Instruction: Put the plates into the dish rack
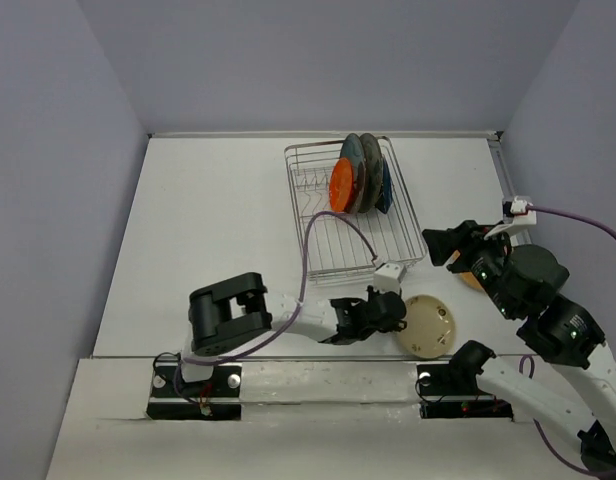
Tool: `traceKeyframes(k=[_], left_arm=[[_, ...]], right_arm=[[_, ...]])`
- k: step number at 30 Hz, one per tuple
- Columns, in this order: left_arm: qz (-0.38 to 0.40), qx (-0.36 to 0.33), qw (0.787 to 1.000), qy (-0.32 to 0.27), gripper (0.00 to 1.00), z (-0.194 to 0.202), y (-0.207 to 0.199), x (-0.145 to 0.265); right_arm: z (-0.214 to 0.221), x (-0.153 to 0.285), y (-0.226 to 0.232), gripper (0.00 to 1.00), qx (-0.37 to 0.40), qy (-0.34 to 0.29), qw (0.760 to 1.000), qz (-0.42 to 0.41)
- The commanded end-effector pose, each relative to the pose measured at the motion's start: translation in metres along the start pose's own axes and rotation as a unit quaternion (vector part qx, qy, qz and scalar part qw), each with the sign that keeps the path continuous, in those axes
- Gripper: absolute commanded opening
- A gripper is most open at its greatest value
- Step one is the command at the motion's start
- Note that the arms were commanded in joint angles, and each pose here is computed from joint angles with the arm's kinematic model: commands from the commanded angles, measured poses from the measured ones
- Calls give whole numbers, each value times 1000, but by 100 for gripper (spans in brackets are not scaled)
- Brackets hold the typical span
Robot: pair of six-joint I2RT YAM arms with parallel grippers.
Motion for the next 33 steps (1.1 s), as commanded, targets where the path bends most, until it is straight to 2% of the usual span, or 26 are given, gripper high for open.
traceKeyframes(k=[1, 2, 6, 8, 10, 11, 13, 16, 18, 21, 24, 25, 27, 28, 29, 30, 31, 32, 33], left_arm=[[4, -11, 998, -55, 6, -15, 29, 50], [21, 4, 996, -84, 6, -36, 26, 71], [22, 17, 991, -129, 5, -51, 54, 121], [50, 40, 983, -170, 5, -74, 60, 154], [55, 44, 982, -178, 6, -74, 81, 168], [73, 62, 974, -205, 5, -88, 86, 188], [65, 72, 971, -219, 5, -92, 104, 200], [73, 69, 965, -243, 5, -101, 116, 226], [73, 67, 961, -258, 5, -106, 123, 240], [73, 64, 958, -270, 5, -111, 129, 250], [73, 55, 957, -274, 5, -115, 129, 253], [75, 54, 957, -275, 5, -117, 128, 255], [70, 51, 957, -278, 5, -120, 128, 257], [59, 54, 957, -280, 6, -124, 130, 260], [50, 53, 957, -281, 9, -125, 132, 262], [42, 52, 957, -282, 16, -127, 133, 264], [29, 46, 959, -280, 37, -132, 135, 269], [22, 39, 960, -276, 48, -135, 135, 272], [4, 24, 962, -271, 74, -143, 137, 281]], right_arm=[[-7, 20, 6, 65, 3, 9, 999, -53], [-6, 26, 4, 65, 3, 9, 998, -63], [7, 30, 7, 67, 11, 42, 994, -100], [18, 25, 11, 71, 23, 76, 989, -121], [34, 11, 16, 77, 36, 123, 984, -127], [38, 7, 18, 79, 40, 135, 982, -129], [47, -3, 22, 88, 50, 158, 976, -138], [57, -10, 30, 93, 64, 187, 965, -172], [69, -16, 35, 94, 67, 223, 953, -195], [89, -18, 47, 92, 58, 278, 921, -266], [104, -22, 52, 81, 42, 305, 902, -302], [105, -23, 54, 61, 35, 306, 899, -312], [108, -25, 55, 34, 28, 309, 898, -311], [106, -27, 57, 10, 23, 303, 899, -314], [103, -27, 59, 7, 21, 296, 901, -318], [99, -28, 62, 7, 18, 288, 903, -318], [93, -33, 64, 7, 14, 270, 913, -305], [90, -36, 65, 7, 13, 261, 919, -295], [81, -42, 70, 7, 13, 247, 926, -286]])
Point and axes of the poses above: each gripper's point midway between its finger pads, its own x axis back along the fingers, its own y axis along the line the jaws close on, z = x × y, the point moved 7 cm from there along x, back along the fingers, and after that the axes turned 10 degrees about -x, right-handed, at the moved point
